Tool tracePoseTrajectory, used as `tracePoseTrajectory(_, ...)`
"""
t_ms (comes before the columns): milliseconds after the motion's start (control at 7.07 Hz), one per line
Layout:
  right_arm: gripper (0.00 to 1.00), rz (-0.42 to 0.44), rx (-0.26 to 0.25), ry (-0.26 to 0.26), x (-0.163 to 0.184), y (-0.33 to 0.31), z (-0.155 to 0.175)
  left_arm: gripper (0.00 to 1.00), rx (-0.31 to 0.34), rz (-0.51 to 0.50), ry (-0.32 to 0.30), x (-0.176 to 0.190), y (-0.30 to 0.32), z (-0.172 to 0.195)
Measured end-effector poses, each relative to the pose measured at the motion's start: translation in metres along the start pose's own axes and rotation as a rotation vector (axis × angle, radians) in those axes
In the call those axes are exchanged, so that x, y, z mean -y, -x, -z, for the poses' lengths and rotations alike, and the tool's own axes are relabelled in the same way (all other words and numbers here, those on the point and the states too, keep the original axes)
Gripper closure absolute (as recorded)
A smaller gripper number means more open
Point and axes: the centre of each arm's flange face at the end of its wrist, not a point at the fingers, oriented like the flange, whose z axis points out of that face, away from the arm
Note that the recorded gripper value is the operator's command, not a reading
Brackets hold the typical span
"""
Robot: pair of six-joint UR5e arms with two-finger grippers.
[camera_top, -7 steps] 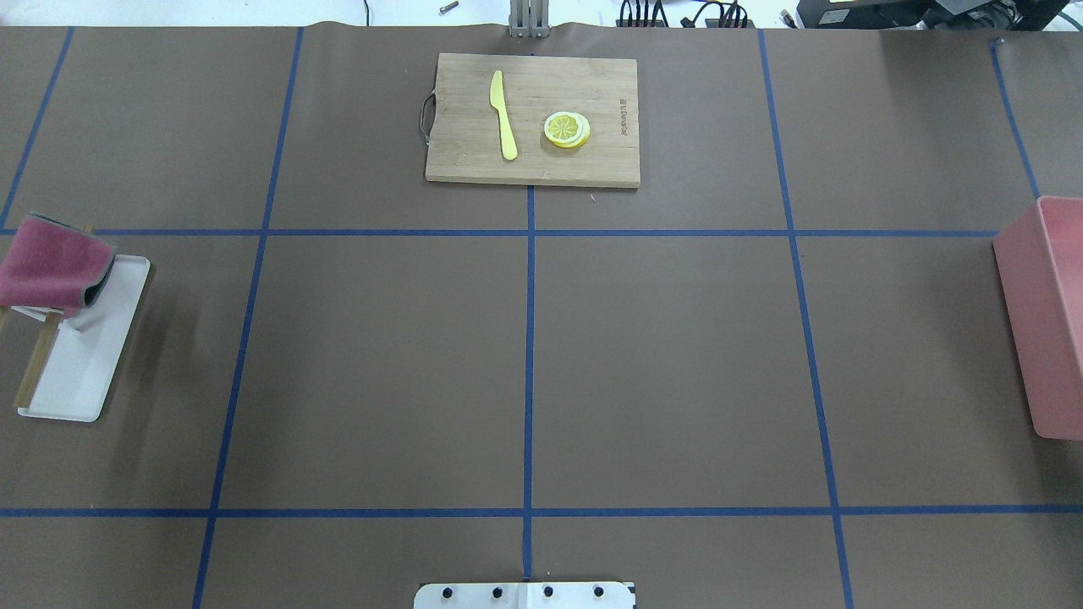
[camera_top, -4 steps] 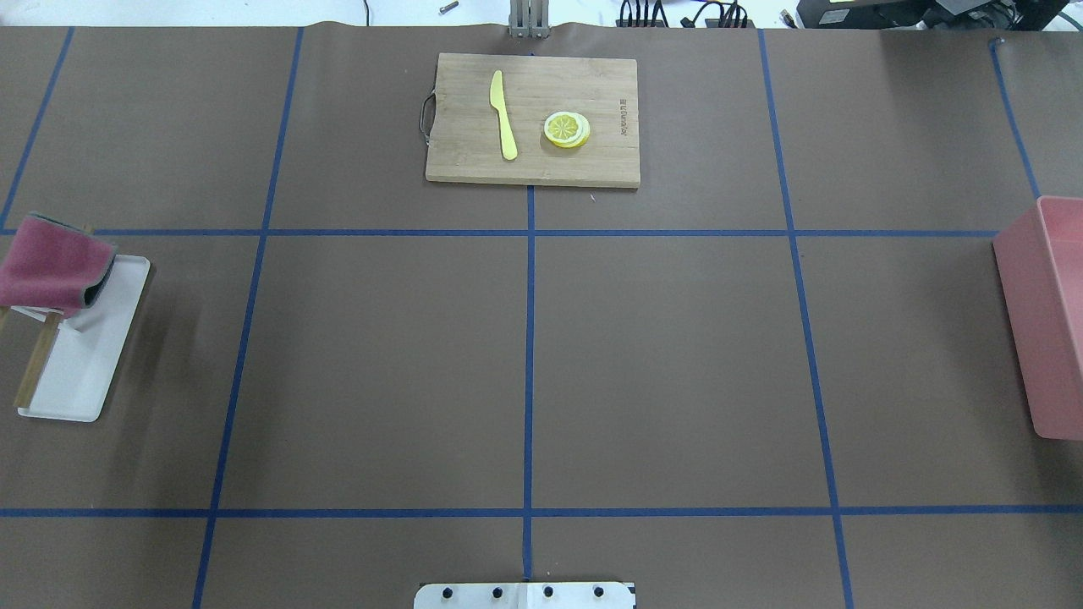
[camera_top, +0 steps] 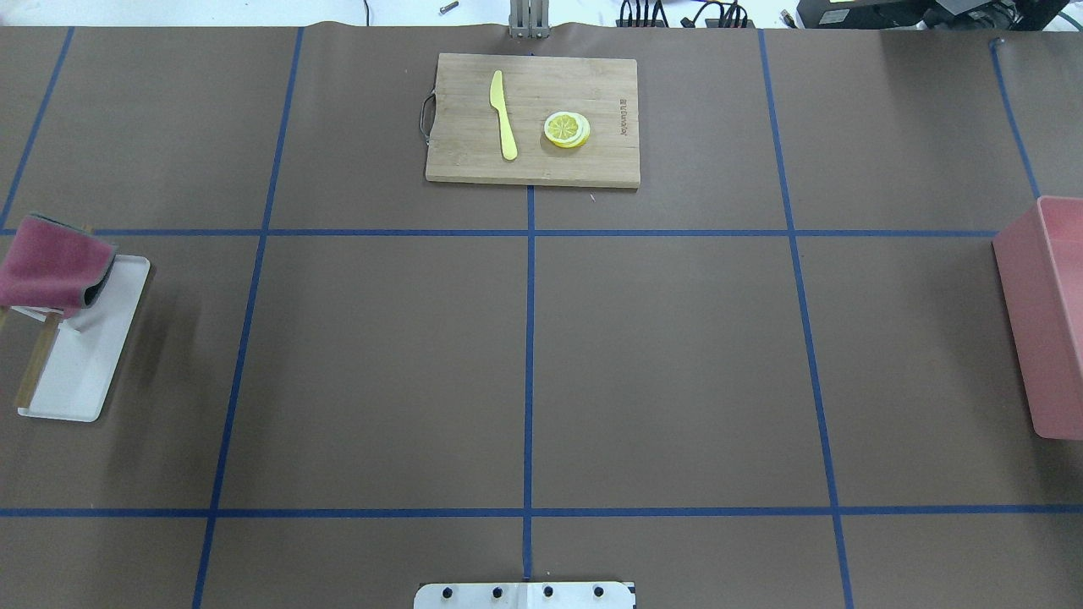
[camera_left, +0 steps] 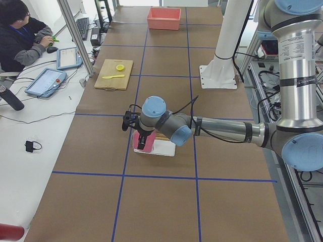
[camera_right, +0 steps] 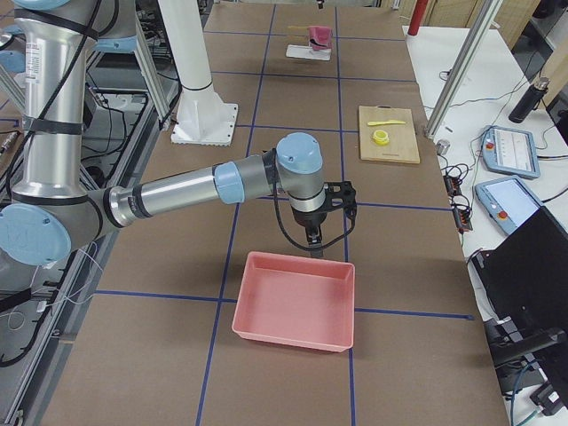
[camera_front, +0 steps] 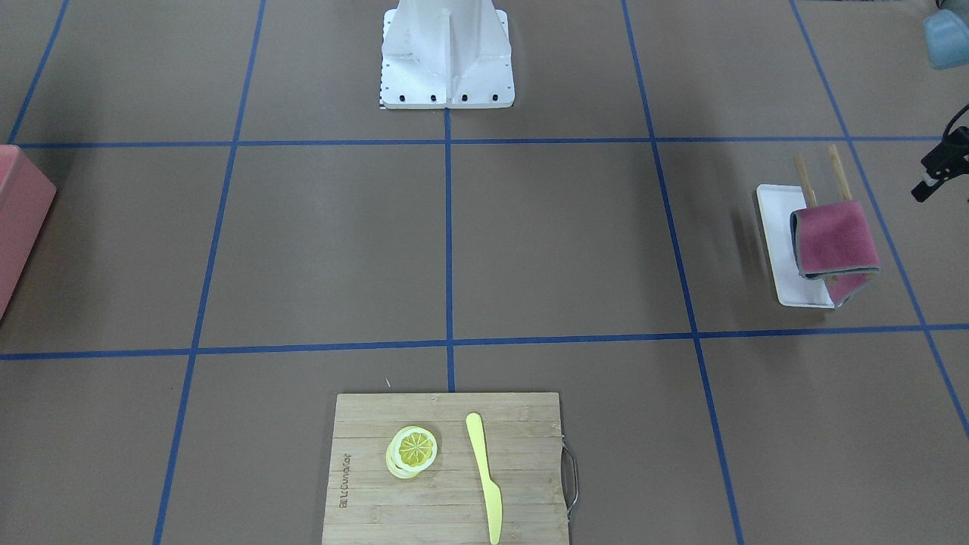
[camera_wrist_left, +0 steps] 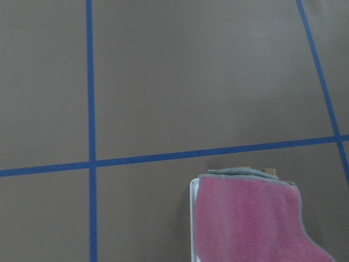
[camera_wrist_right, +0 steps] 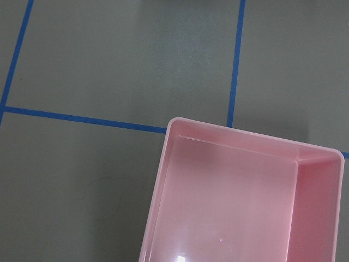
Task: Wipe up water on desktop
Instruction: 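Lower the left gripper toward the pink cloth on the white tray, then close the left gripper on the pink cloth's edge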
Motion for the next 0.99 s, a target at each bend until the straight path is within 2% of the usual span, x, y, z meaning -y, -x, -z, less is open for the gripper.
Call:
tracePoseTrajectory(283, 0.00, -0.001, 0.000, 0.002, 0.000, -0.001, -0.001, 0.35, -0.003, 0.003, 0.008, 0.006, -0.021, -0.028)
tracePoseTrajectory(424, 0.00, -0.002, 0.000, 0.003, -0.001, -0.001, -0.001, 0.39, -0.003, -0.006, 0.012, 0.013, -0.028, -0.039)
tracePoseTrajectory(990, 0.00, -0.001, -0.001, 0.001, 0.000, -0.001, -0.001, 0.43, -0.009, -0.034, 0.040, 0.023, -0.041, -0.065)
